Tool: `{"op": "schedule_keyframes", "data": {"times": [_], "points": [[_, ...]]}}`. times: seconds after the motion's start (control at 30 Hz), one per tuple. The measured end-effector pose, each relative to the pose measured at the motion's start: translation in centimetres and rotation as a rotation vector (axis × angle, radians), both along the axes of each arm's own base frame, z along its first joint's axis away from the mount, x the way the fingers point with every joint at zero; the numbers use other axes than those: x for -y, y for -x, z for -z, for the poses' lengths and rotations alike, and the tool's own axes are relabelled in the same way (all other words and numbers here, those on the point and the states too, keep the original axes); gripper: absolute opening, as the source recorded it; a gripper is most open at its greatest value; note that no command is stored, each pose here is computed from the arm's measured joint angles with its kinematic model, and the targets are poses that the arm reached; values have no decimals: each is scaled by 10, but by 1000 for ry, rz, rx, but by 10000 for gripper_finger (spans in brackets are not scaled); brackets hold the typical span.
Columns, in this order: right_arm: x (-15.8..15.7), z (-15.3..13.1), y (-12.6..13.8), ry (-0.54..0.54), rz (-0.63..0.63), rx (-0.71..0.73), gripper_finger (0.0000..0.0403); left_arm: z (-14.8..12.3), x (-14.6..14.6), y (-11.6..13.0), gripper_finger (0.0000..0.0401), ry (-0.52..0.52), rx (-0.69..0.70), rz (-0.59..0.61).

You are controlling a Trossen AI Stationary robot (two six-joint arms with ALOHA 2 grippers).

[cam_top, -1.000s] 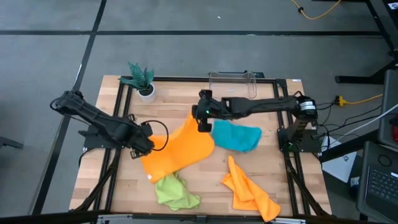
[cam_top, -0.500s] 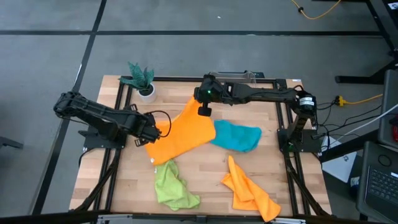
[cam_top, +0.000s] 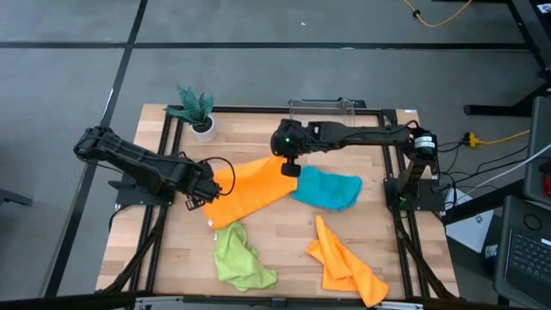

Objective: Fold microfiber towels
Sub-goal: Fold the top orange microfiber towel

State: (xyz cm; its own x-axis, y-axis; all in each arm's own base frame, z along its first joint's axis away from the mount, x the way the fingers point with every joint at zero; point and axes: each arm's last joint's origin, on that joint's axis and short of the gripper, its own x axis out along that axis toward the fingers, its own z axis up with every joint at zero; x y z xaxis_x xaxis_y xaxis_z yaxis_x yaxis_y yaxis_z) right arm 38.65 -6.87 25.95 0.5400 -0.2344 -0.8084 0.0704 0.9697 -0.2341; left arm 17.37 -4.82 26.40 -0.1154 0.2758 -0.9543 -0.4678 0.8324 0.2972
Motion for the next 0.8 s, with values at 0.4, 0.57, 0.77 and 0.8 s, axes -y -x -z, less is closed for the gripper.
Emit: {"op": "schedule_keyframes", "data": {"times": [0.4, 0.57, 0.77, 0.8], "points": [[-36, 34, 10, -54, -20, -122, 3, 11, 37, -18, 0, 76, 179, 44], [-51, 58, 16, -75, -16, -139, 3, 29, 55, -27, 0, 105, 116, 77], [-65, 72, 21, -74, -51, -142, 6, 53, 74, -41, 0, 136, 90, 106], [-66, 73, 21, -75, -56, -138, 9, 56, 75, -42, 0, 135, 77, 94]]}}
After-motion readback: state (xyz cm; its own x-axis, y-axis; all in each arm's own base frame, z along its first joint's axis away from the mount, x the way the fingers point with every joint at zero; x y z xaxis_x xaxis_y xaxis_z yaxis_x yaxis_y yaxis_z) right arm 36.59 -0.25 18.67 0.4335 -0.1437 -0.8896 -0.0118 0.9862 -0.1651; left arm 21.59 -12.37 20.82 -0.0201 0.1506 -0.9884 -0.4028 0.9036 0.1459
